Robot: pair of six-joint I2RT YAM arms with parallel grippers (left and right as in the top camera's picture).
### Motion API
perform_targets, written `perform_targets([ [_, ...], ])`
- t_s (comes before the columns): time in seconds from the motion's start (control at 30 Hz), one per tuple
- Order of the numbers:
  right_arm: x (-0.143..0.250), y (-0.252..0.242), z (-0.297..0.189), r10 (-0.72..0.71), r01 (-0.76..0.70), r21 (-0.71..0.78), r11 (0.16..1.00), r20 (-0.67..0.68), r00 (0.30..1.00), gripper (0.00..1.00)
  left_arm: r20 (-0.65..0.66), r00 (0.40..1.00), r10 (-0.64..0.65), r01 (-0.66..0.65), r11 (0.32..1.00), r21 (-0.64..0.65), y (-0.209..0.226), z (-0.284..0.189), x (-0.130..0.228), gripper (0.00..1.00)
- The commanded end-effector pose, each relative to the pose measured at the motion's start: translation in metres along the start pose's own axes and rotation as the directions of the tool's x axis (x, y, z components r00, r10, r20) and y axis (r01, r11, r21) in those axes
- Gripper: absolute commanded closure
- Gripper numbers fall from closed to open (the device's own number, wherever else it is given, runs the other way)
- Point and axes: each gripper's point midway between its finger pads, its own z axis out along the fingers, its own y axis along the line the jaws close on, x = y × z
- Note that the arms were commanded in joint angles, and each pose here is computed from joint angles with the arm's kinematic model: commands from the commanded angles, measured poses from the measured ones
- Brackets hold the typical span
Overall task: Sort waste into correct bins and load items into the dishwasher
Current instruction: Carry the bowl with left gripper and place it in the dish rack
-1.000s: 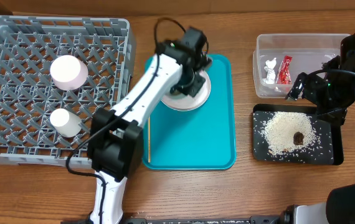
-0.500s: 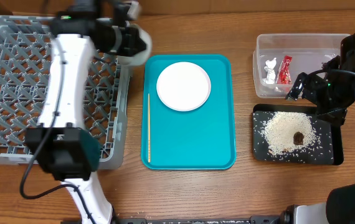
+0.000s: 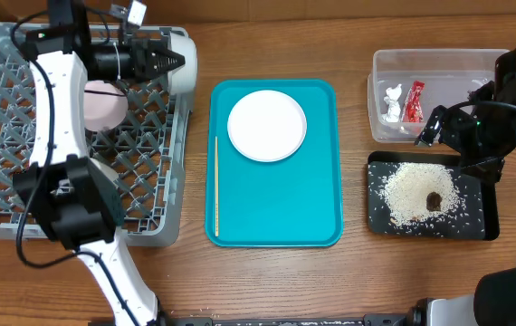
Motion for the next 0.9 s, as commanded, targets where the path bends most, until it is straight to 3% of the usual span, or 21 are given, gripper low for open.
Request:
perform_targets([
  [0.0,-0.001,0.000,-0.005,-0.006,0.006,0.000,1.000,0.019,1.000,0.00,0.022,0.999,-0.030,0.028,0.995,0.098,0.012,0.000,0.000,0.96],
  [0.23,0.000,0.000,-0.005,-0.006,0.006,0.002,1.000,0.016,1.000,0.00,0.026,0.988,-0.151,0.148,0.986,0.081,0.054,-0.010,0.009,0.96],
  [0.53,0.000,0.000,-0.005,-0.006,0.006,0.002,1.000,0.016,1.000,0.00,0.029,0.976,-0.217,0.218,0.973,-0.076,0.090,-0.045,0.026,0.96],
  [0.57,0.000,0.000,-0.005,-0.006,0.006,0.002,1.000,0.016,1.000,0.00,0.025,0.975,-0.223,0.224,0.970,-0.096,0.094,-0.049,0.030,0.94],
  [0.7,0.001,-0.001,-0.005,-0.005,0.005,0.002,1.000,0.013,1.000,0.00,0.007,0.958,-0.287,0.283,0.943,-0.176,0.108,-0.064,0.045,0.72],
  [0.77,0.000,-0.001,-0.005,-0.005,0.005,0.002,1.000,0.014,1.000,0.00,0.004,0.957,-0.291,0.287,0.942,-0.175,0.108,-0.070,0.049,0.67],
  [0.87,0.000,-0.001,-0.005,-0.005,0.005,0.002,1.000,0.014,1.000,0.00,0.000,0.957,-0.291,0.287,0.943,-0.169,0.107,-0.079,0.055,0.68],
])
